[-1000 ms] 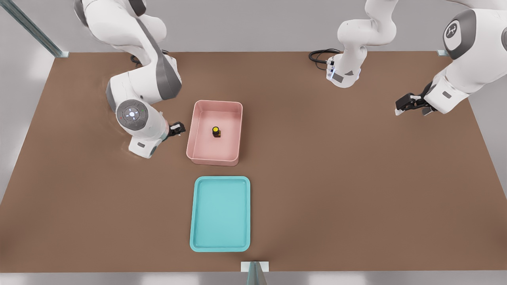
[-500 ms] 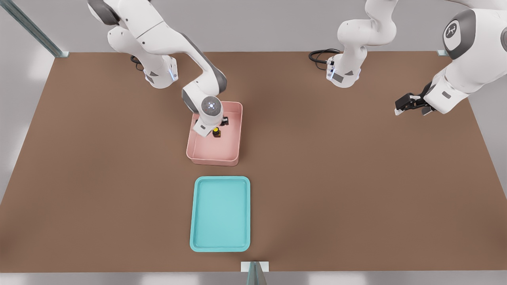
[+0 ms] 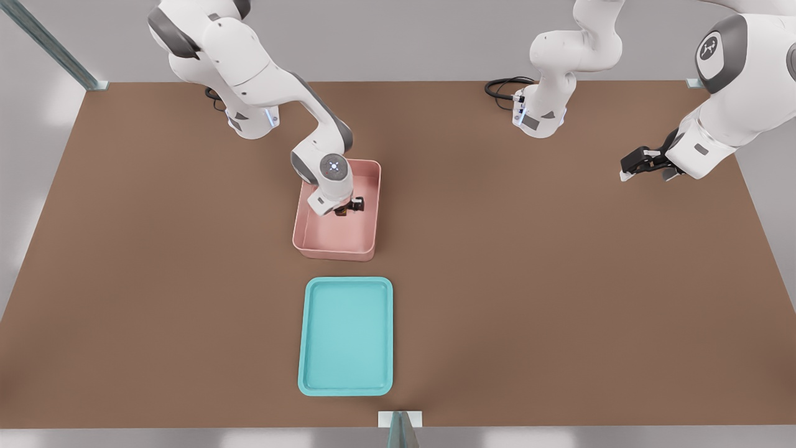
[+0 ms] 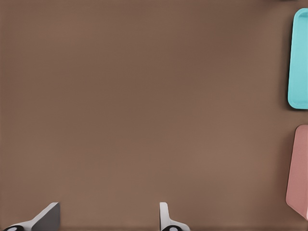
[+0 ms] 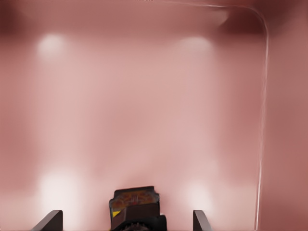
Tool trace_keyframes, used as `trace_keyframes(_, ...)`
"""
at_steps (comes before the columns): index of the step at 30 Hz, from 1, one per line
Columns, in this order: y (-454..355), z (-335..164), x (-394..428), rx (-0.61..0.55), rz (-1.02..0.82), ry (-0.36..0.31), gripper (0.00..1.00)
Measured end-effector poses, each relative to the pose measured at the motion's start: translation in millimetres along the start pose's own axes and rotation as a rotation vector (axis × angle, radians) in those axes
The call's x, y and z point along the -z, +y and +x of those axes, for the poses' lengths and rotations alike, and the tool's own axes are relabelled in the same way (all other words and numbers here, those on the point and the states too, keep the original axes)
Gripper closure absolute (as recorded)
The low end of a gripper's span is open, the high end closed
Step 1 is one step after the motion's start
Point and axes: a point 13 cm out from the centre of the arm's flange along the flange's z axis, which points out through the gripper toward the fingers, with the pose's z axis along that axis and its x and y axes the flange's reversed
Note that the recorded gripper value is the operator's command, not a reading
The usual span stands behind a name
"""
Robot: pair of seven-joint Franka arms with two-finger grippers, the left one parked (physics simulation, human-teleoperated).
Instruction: The left arm remains still, and the right arm places the button from the box into the tray
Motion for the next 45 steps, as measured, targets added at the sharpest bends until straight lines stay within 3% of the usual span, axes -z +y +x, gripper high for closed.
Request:
trace_keyframes(4, 4, 5, 0, -0.033, -0.010, -0.008, 0.16)
trace_keyframes(6, 3, 9, 0, -0.049, -0.011, -0.009, 0.28)
trace_keyframes(17, -1, 11, -8, -0.102, 0.003, -0.007, 0.31)
trace_keyframes(19, -2, 12, -11, -0.105, 0.007, -0.005, 0.44)
trace_keyframes(21, -6, 10, -12, -0.114, 0.011, -0.004, 0.45)
trace_keyframes(22, -7, 10, -13, -0.117, 0.011, -0.004, 0.56)
trace_keyframes(25, -4, 5, -1, -0.121, 0.000, -0.020, 0.59)
trace_keyframes(27, 5, -37, 67, -0.161, -0.073, -0.091, 0.59)
trace_keyframes(31, 9, -217, 259, -0.313, -0.300, -0.220, 0.59)
trace_keyframes(33, 18, -288, 251, -0.295, -0.326, -0.225, 0.59)
trace_keyframes(35, 28, -316, 176, -0.247, -0.291, -0.196, 0.59)
trace_keyframes(36, 35, -319, 145, -0.214, -0.275, -0.191, 0.58)
trace_keyframes(37, 40, -321, 125, -0.185, -0.265, -0.193, 0.00)
trace_keyframes(42, 44, -330, 118, -0.091, -0.253, -0.244, 0.00)
trace_keyframes(45, 4, -344, 194, -0.101, -0.284, -0.263, 0.00)
